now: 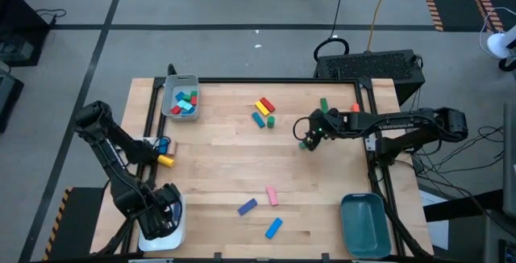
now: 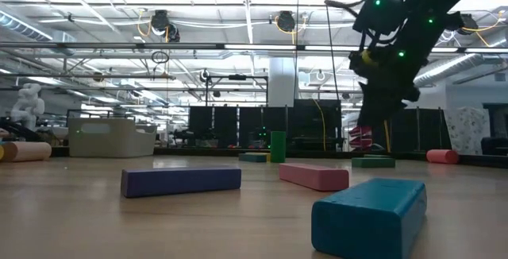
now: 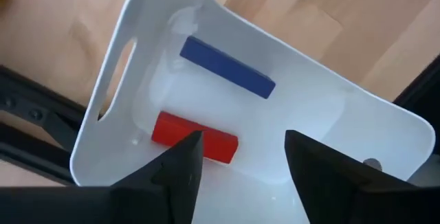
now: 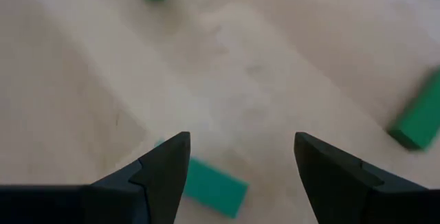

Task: Sort blocks by size
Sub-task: Put the light green rectangular block into the white bin

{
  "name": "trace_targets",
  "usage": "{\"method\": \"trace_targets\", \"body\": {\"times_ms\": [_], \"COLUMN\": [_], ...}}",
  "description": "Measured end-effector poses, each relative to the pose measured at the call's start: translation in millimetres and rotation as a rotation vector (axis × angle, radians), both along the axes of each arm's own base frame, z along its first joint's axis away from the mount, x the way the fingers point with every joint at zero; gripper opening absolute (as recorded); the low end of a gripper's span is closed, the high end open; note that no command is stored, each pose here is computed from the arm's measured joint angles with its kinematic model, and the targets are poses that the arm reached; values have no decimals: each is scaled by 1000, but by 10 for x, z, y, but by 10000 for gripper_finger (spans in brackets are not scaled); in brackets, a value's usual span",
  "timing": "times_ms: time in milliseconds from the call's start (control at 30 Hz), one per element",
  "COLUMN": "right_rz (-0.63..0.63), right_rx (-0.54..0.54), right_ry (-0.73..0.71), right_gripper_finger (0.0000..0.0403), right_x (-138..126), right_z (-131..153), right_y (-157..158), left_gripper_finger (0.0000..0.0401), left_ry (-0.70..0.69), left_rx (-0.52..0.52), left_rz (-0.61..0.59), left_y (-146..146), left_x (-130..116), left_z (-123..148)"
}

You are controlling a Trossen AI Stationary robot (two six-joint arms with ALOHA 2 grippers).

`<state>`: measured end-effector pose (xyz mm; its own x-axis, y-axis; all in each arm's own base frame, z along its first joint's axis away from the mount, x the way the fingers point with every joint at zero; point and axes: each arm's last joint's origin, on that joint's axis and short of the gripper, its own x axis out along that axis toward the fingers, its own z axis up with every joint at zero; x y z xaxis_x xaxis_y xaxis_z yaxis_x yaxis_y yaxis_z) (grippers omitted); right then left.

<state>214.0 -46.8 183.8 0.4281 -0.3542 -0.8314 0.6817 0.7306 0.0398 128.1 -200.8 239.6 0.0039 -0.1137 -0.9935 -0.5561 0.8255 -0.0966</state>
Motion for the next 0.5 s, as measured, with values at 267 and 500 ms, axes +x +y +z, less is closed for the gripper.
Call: {"method": "trace_targets", "body": {"times_ms": [267, 500], "right_rz": [446, 558], "right_rx": [-27, -37], "right_ry": [112, 257], "right_gripper_finger": [247, 247], "right_x": [-7, 21], "right_z": [-24, -208], "right_y": [63, 56], "left_gripper_finger": [208, 208], "left_ry": [-40, -315], "left_rx": [21, 221], "left_rz": [-13, -19], "left_y": [17, 106], "left_x": [32, 160], "left_z": [0, 14]}}
